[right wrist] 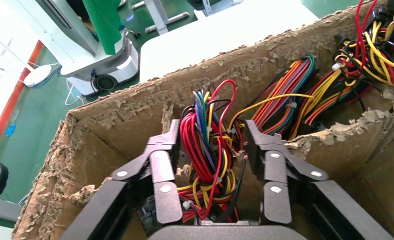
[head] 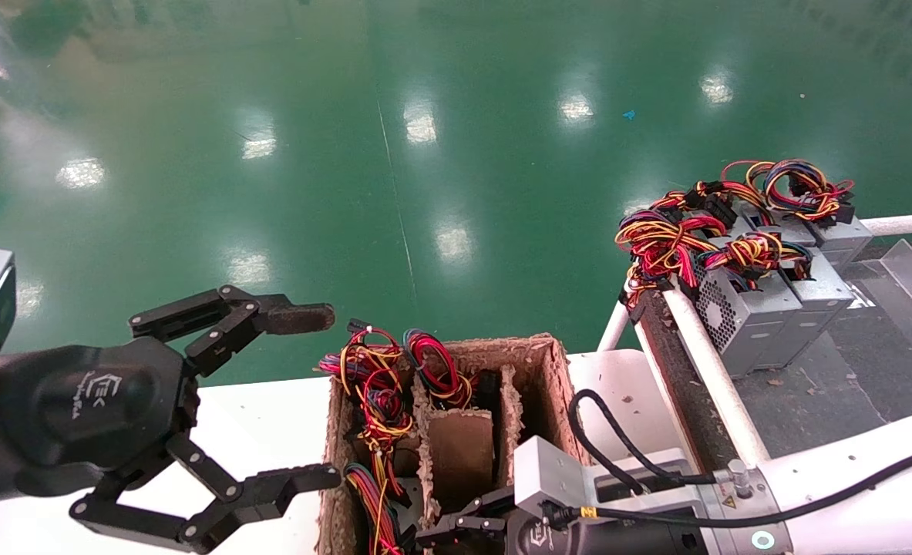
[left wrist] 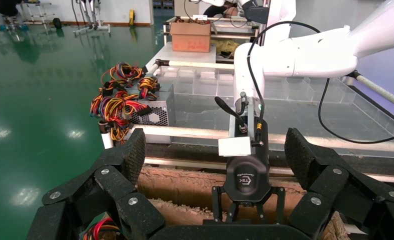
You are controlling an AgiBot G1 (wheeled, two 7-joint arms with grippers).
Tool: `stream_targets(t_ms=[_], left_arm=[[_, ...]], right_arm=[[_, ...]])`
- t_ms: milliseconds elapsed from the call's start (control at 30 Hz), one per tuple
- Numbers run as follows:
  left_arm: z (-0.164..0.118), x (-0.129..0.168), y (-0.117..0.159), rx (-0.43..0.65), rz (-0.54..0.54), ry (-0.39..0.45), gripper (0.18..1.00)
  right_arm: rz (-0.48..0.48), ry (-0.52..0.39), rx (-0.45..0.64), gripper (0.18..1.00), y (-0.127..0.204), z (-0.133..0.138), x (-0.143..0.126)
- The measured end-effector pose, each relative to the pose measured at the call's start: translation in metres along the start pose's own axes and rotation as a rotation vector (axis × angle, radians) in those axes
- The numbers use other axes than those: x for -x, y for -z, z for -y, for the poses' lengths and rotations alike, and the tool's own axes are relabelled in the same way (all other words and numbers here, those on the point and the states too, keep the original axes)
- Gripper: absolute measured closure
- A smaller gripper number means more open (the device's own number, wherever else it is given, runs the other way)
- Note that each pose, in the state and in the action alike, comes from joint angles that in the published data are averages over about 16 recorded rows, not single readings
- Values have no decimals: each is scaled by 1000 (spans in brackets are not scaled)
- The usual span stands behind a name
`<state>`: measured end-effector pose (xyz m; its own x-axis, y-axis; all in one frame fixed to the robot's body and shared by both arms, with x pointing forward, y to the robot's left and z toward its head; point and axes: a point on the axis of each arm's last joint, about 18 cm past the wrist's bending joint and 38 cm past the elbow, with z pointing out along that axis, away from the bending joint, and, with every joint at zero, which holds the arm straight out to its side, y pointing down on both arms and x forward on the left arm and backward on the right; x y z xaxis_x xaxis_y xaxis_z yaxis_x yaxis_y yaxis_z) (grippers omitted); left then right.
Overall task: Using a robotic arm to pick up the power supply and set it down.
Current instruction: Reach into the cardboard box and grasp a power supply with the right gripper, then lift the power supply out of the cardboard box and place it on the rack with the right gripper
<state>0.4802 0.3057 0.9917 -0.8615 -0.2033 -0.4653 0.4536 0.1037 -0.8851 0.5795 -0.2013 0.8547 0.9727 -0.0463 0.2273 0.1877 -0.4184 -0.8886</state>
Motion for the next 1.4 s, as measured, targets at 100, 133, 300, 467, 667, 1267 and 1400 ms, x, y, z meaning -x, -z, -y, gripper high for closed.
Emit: stream_targets(t_ms=[100,133,300,467,667,1267,1400], left_arm=[[0,0,0,0,0,0,184],[0,0,0,0,0,0,184],[0,0,0,0,0,0,184],[0,0,0,0,0,0,184],[0,0,0,0,0,0,184],[0,0,0,0,0,0,184],[0,0,0,0,0,0,184]], right_arm=[[0,0,-1,659,0,0,-1],[0,0,-2,678,0,-1,-1],[-1,0,-4,783,0,-1,-2],[-6,5,-8,859,2,0,-2],[-21,22,-22,904,10,5,-1],[-171,209,-107,933,84,73,19],[-211,269,-130,933,104,95,25]])
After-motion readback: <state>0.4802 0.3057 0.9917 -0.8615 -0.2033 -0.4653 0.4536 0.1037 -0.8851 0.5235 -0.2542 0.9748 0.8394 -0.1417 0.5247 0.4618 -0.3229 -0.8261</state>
